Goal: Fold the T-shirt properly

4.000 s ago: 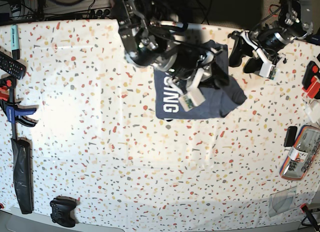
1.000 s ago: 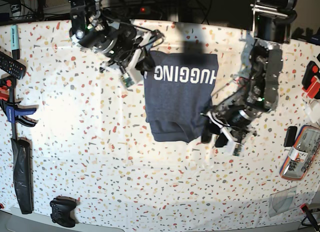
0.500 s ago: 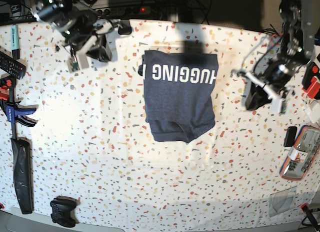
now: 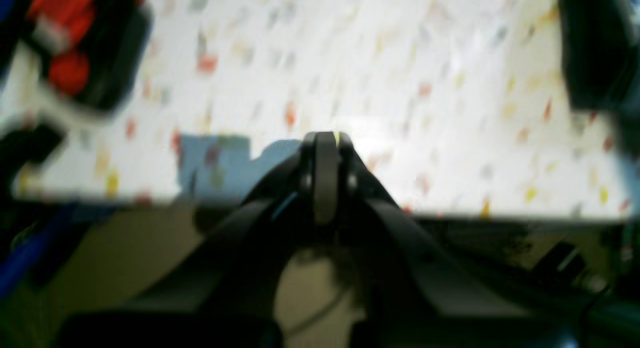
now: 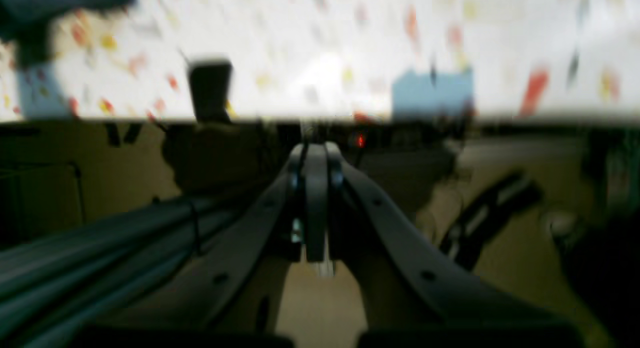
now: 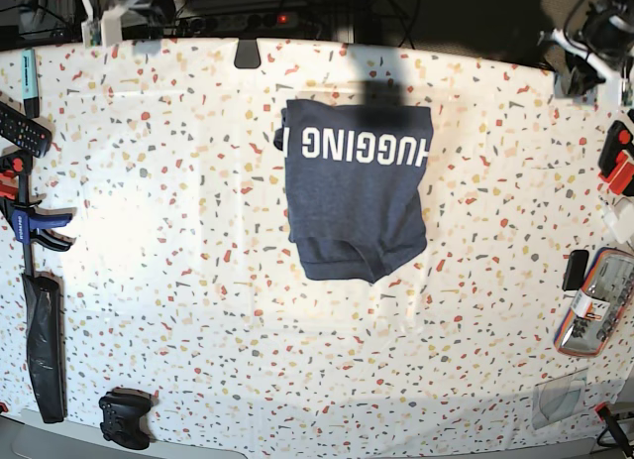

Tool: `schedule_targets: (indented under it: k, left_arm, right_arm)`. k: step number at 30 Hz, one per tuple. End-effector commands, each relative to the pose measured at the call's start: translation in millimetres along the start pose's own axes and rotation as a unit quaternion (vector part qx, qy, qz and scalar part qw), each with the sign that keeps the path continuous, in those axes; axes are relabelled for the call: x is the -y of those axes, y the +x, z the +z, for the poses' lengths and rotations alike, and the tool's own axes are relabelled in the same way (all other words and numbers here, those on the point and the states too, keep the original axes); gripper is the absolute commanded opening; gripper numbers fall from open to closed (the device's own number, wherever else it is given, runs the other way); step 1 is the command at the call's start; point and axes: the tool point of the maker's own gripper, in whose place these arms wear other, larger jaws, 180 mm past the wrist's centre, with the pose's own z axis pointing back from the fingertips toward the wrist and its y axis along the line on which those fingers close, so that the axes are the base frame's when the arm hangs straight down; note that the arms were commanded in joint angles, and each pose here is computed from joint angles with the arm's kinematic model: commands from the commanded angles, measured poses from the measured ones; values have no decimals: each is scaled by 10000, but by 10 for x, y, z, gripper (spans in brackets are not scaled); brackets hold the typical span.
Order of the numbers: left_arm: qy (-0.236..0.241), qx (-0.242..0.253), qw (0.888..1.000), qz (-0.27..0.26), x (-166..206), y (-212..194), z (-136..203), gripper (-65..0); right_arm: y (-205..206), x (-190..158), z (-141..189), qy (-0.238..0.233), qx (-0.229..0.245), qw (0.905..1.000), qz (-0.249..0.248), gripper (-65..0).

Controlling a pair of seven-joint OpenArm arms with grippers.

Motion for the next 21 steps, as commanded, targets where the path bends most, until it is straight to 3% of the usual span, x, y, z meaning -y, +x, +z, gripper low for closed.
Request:
schedule_targets:
  k: [1,6,11,14,21]
  left_arm:
    - [-16,15,10000,-63,-13,15,71,-650]
    - [-12,-640,9979,-5,2,-383,244,-650]
    - [-15,-1122,9937,74,35,-688,417,-650]
    - [-4,-1529,9879,268,114,-938,525,-650]
    - [-175,-2070,9761,642,359,-1500,659,-650]
  right_arm:
    - [-5,-7,60,-22,19,10000,-44,-650]
    - [-355,17,121,-165,-756,9968,-215,-650]
    - [-649,12,176,-150,-1526,9878,-280,-650]
    - [-812,23,160,-108,-1768,9832,-440,-650]
    - [-1490,220,81,-72,-2515,9622,-1042,-650]
